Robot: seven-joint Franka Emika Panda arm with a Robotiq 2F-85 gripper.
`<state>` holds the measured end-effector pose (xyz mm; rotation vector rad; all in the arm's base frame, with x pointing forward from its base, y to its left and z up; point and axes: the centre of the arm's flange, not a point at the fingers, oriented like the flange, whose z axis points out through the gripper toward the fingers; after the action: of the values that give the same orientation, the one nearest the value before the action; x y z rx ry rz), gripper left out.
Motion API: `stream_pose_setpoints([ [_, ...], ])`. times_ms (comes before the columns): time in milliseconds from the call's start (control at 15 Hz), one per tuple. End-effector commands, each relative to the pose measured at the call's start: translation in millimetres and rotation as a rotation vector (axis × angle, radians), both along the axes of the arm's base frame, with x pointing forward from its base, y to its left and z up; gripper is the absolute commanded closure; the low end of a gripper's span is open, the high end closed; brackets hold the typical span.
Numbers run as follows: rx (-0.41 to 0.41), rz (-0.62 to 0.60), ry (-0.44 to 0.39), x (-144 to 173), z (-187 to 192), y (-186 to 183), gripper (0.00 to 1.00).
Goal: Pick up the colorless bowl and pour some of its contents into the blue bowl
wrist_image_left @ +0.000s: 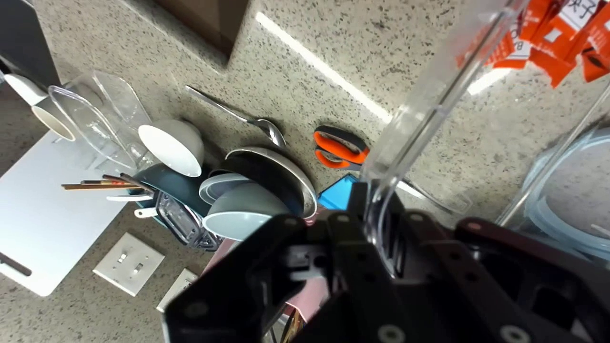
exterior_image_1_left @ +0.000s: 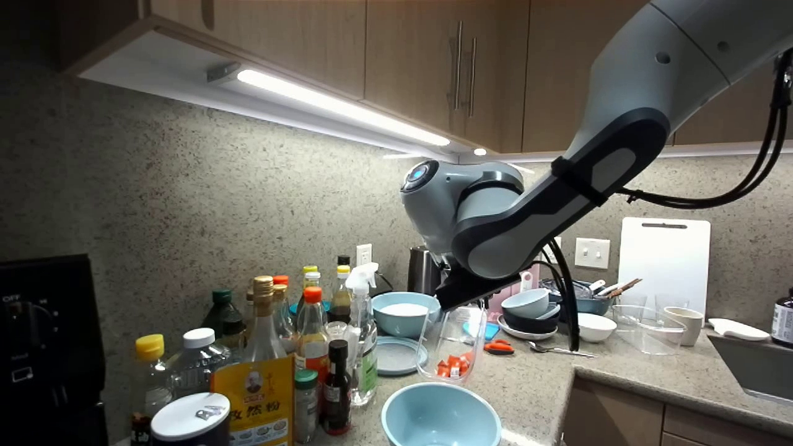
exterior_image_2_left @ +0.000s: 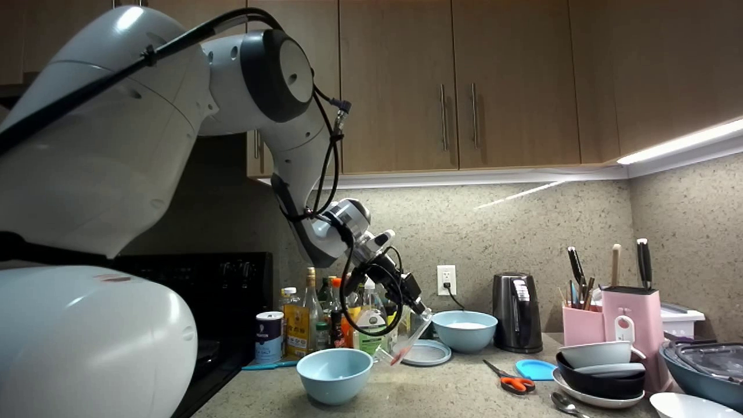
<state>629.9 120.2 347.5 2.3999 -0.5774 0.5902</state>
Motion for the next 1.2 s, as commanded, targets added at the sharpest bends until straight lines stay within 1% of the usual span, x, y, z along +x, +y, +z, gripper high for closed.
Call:
stream_pose_setpoints([
  [0, -0.049, -0.052, 0.014, -26, 16, 8, 0.98],
  [200, -0.092, -0.109, -0.019, -37, 29, 9, 0.98],
  [400, -0.121, -0.153, -0.043, -48, 43, 17, 0.98],
  [600, -0.114, -0.165, -0.046, -64, 50, 31, 0.98],
  [800, -0.106, -0.135, -0.069, -84, 51, 48, 0.98],
  [933, -0.091, -0.124, -0.066, -98, 48, 56, 0.98],
  [1000, -0.097, -0.139, -0.057, -106, 45, 60, 0.98],
  [1133, -0.169, -0.239, -0.056, -118, 36, 64, 0.98],
])
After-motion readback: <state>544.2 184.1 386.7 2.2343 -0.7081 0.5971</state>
